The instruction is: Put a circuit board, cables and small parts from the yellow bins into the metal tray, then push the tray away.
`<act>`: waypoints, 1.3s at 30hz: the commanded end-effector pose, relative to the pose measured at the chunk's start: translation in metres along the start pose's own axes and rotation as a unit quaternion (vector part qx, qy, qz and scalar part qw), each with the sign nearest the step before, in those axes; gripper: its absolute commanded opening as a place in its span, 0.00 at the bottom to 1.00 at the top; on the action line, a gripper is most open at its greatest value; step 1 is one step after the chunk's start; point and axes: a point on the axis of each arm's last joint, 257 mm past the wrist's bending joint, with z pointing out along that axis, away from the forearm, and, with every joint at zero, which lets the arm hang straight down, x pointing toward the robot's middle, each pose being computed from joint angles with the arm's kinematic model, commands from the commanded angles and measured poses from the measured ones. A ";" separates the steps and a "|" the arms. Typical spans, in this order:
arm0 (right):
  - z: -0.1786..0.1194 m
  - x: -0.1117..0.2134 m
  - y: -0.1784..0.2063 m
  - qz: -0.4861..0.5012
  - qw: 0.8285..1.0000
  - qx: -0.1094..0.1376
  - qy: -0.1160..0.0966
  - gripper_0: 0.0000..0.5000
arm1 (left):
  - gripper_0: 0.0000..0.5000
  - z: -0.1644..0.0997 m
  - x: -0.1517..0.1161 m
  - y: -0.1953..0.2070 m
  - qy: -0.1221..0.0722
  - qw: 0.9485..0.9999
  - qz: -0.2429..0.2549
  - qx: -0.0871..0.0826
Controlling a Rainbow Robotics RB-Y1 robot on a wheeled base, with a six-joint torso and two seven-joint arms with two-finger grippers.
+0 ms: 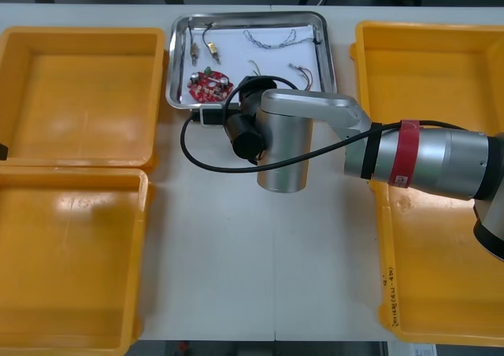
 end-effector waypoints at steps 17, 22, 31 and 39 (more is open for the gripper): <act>-0.003 -0.006 -0.003 0.017 1.000 -0.003 -0.005 1.00 | 1.00 -0.014 -0.001 0.016 -0.007 0.997 0.072 -0.028; -0.015 -0.011 -0.007 0.044 0.999 -0.018 0.001 1.00 | 1.00 -0.014 -0.001 0.016 -0.007 0.997 0.072 -0.028; -0.057 -0.022 -0.013 0.093 0.994 -0.054 0.022 1.00 | 1.00 -0.014 -0.001 0.016 -0.007 0.997 0.072 -0.028; -0.102 -0.007 -0.007 0.169 0.977 -0.112 0.060 1.00 | 1.00 -0.014 -0.001 0.016 -0.007 0.997 0.072 -0.028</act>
